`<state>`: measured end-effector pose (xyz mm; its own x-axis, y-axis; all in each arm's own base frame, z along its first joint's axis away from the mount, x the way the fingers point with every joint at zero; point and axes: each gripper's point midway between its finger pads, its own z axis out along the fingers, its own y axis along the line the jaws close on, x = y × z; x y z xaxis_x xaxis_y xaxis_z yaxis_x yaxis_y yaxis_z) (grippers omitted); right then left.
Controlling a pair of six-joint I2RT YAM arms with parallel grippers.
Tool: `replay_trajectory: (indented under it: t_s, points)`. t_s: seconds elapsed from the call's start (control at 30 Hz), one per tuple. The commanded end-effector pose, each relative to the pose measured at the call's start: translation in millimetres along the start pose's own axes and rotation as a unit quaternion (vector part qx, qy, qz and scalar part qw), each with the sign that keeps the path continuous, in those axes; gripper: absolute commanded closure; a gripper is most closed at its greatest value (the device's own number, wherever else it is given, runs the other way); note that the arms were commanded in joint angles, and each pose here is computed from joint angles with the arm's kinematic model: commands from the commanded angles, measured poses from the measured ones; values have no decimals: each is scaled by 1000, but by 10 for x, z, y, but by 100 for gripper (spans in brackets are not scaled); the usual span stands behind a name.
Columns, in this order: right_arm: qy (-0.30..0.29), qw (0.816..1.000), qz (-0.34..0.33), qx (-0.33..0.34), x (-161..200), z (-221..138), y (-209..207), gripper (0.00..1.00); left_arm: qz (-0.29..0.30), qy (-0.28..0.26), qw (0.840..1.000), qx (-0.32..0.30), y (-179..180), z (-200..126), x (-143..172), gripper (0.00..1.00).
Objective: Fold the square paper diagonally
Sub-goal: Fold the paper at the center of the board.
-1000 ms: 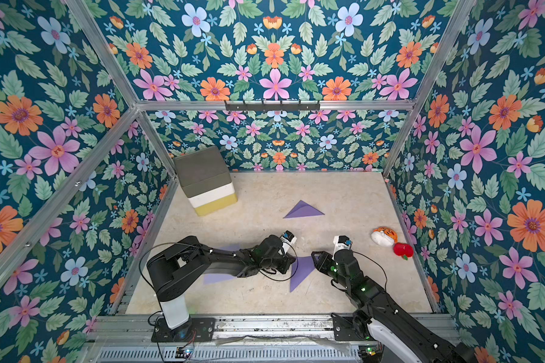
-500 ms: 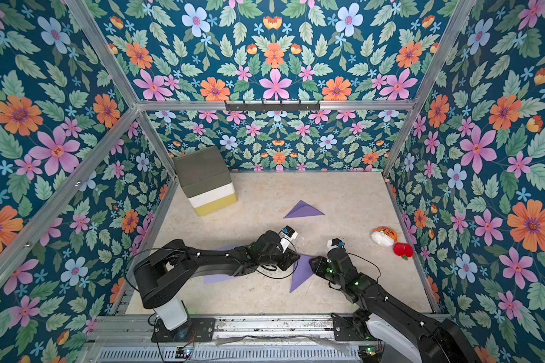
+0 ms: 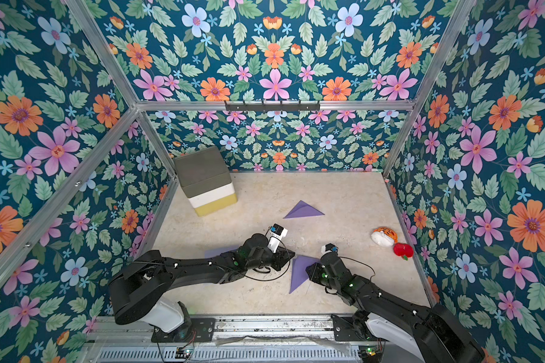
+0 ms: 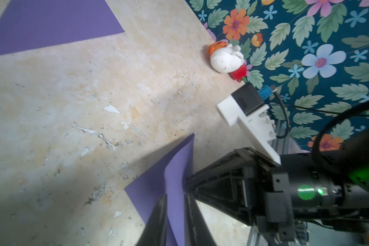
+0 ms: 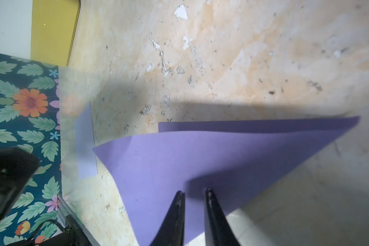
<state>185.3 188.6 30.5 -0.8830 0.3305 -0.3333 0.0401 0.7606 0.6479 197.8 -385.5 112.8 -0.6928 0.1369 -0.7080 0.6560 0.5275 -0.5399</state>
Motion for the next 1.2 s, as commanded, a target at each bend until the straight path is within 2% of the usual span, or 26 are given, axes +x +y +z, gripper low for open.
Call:
replay_trajectory:
  t_s: [0.0, 0.2, 0.5, 0.67, 1.17]
  points:
    - [-20, 1000, 5, -4, -72, 22, 36, 80, -22, -3, 998, 53, -259, -22, 66, 80]
    - [-16, 1000, 13, 5, -28, 65, -19, 83, -38, 31, 998, 36, -261, 100, 416, 91]
    - [-25, 999, 25, 22, -30, 52, -104, 86, -49, 69, 996, -2, -185, 315, 747, 100]
    - [-24, 999, 27, 21, -18, 67, -118, 87, -57, 81, 995, -26, -91, 380, 822, 100]
    - [-27, 999, 34, 21, -19, 69, -132, 89, -53, 117, 991, -42, -79, 473, 954, 100]
